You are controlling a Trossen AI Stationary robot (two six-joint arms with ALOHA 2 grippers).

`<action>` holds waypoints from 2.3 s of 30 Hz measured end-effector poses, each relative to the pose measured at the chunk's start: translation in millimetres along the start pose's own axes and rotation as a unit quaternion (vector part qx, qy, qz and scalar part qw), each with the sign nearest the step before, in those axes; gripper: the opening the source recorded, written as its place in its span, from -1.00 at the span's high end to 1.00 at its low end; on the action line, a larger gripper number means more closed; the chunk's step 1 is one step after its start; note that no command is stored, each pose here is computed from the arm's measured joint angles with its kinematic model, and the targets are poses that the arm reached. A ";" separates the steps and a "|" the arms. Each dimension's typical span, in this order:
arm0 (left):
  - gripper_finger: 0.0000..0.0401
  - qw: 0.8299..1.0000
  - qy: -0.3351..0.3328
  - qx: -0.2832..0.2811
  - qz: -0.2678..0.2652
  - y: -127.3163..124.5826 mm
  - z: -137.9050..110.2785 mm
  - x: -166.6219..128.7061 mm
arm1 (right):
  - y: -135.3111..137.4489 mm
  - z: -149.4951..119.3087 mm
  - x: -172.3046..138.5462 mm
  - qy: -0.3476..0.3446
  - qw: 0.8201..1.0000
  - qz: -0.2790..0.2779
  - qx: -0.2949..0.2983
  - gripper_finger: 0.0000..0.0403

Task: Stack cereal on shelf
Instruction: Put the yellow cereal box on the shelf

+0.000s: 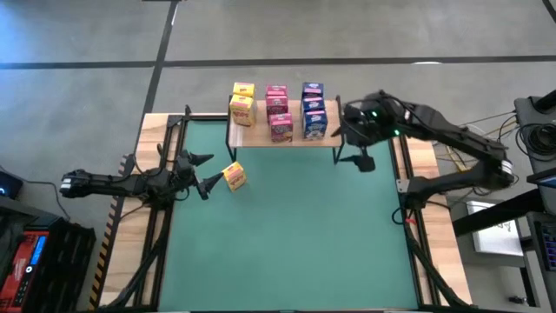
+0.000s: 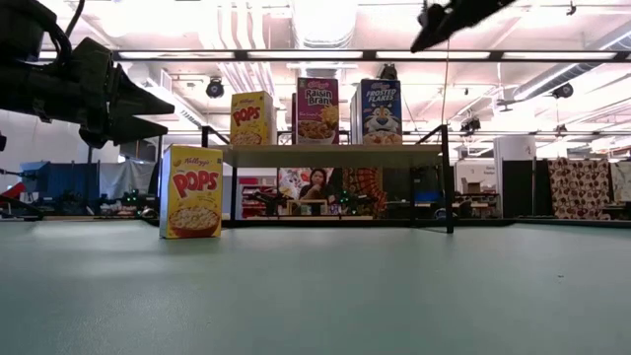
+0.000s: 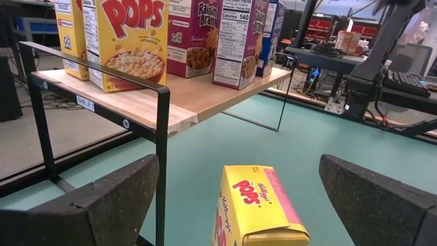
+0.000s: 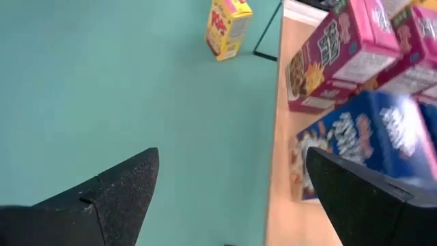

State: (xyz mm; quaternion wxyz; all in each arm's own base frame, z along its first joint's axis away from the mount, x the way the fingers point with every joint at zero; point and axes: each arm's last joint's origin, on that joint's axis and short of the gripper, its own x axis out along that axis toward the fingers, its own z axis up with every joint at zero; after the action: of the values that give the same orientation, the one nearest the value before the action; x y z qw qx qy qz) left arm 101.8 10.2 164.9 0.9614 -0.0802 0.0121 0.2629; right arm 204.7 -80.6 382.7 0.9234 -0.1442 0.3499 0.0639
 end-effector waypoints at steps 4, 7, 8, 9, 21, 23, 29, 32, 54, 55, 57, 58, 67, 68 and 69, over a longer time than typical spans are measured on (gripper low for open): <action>-0.93 1.000 0.000 0.000 0.000 0.0 0.0 0.0 | 17.9 -28.9 5.2 -0.038 0.999 -0.022 0.022 -0.78; -0.93 1.000 0.000 0.000 0.000 0.0 -0.1 0.0 | 30.4 -49.4 10.7 -0.074 0.996 -0.034 0.024 -0.78; -0.93 1.000 0.000 0.000 0.000 0.0 -0.1 0.0 | 34.5 -55.6 12.5 -0.089 0.995 -0.035 0.020 -0.78; -0.93 1.000 0.000 0.000 0.000 0.0 0.0 0.0 | 38.4 -61.5 14.2 -0.103 0.994 -0.034 0.014 -0.78; -0.93 1.000 0.000 0.000 0.000 0.0 0.0 0.0 | 73.8 -123.5 33.9 -0.215 0.973 -0.087 -0.013 -0.78; -0.93 1.000 0.000 0.000 0.000 0.0 -0.1 0.0 | 77.7 -131.4 37.8 -0.228 0.969 -0.095 -0.019 -0.78; -0.93 1.000 0.000 0.000 0.000 0.0 0.0 0.0 | 87.2 -154.4 53.3 -0.252 0.961 -0.110 -0.031 -0.78; -0.93 1.000 0.000 0.000 0.000 0.0 0.0 0.0 | 92.4 -166.2 60.8 -0.267 0.955 -0.121 -0.049 -0.78; -0.93 1.000 0.000 0.000 0.000 0.0 0.0 0.0 | 106.2 -193.8 73.4 -0.332 0.927 -0.158 -0.069 -0.78; -0.93 1.000 0.000 0.000 0.000 0.0 0.0 0.0 | 106.2 -193.8 73.5 -0.333 0.928 -0.156 -0.063 -0.78; -0.93 1.000 0.000 0.000 0.000 0.0 -0.1 0.0 | 106.2 -193.8 73.5 -0.335 0.928 -0.152 -0.053 -0.78; -0.93 1.000 0.000 0.000 0.000 0.0 0.0 0.0 | 106.2 -193.8 73.5 -0.335 0.929 -0.151 -0.048 -0.78; -0.93 1.000 0.000 0.000 0.000 0.0 0.0 0.0 | 106.2 -194.1 73.7 -0.335 0.929 -0.148 -0.042 -0.78; -0.93 1.000 0.000 0.000 0.000 0.0 0.0 0.0 | 106.2 -194.0 73.7 -0.335 0.929 -0.148 -0.043 -0.78; -0.93 1.000 0.000 0.000 0.000 0.0 0.0 0.0 | 106.2 -194.0 73.7 -0.335 0.929 -0.148 -0.043 -0.78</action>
State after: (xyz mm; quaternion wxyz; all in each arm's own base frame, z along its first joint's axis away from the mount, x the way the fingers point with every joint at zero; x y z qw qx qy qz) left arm 101.8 10.2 164.9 0.9614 -0.0801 0.0123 0.2629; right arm 114.7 -38.7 171.8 0.9789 -0.2038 -0.0085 -0.0142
